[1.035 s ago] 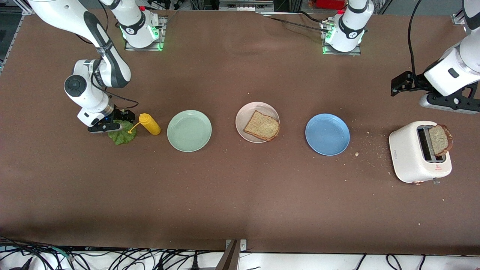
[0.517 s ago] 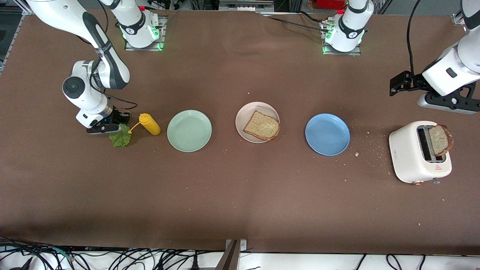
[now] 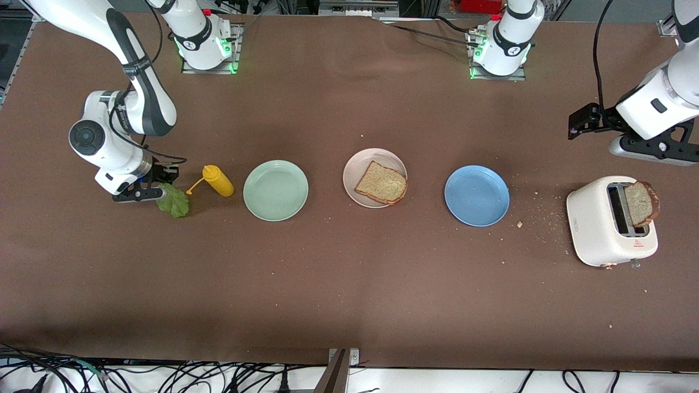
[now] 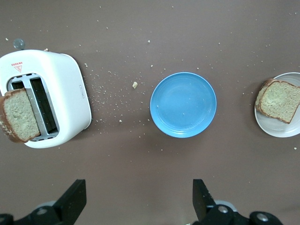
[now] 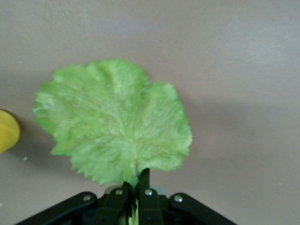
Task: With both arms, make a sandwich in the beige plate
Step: 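Lift the lettuce leaf and carry it over the beige plate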
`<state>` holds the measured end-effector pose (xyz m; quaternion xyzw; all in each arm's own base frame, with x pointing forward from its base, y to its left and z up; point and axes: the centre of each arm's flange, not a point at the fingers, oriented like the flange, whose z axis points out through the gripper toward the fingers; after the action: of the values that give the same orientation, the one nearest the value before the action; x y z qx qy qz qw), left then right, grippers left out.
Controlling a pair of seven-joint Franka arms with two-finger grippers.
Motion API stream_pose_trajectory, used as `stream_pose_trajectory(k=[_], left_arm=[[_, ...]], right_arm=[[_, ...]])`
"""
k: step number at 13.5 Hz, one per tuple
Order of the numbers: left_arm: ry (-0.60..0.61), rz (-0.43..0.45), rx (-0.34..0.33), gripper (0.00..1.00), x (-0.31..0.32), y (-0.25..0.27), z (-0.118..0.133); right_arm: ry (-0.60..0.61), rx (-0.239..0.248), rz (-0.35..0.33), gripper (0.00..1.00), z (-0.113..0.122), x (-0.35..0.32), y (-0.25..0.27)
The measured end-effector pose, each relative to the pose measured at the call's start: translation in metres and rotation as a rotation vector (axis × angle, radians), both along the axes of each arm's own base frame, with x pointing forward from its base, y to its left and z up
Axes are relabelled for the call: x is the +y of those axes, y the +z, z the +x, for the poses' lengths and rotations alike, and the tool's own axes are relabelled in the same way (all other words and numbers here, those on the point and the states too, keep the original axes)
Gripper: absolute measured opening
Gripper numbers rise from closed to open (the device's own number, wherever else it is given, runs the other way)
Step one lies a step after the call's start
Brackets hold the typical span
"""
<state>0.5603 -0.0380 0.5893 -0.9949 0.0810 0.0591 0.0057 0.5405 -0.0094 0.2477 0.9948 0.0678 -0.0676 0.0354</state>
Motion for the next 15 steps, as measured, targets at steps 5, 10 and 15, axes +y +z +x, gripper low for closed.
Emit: stream_pose_trajectory(k=[5, 10, 15], left_arm=[[-0.002, 0.0, -0.002, 1.0, -0.001, 0.001, 0.0], [-0.002, 0.0, -0.001, 1.0, -0.001, 0.001, 0.0], [-0.004, 0.0, 0.0, 1.0, -0.002, 0.0, 0.001]], right_arm=[[0.011, 0.086, -0.008, 0.06, 0.045, 0.003, 0.101], [0.074, 0.109, 0.0, 0.06, 0.064, 0.045, 0.183], [0.22, 0.098, 0.028, 0.06, 0.058, 0.135, 0.218]])
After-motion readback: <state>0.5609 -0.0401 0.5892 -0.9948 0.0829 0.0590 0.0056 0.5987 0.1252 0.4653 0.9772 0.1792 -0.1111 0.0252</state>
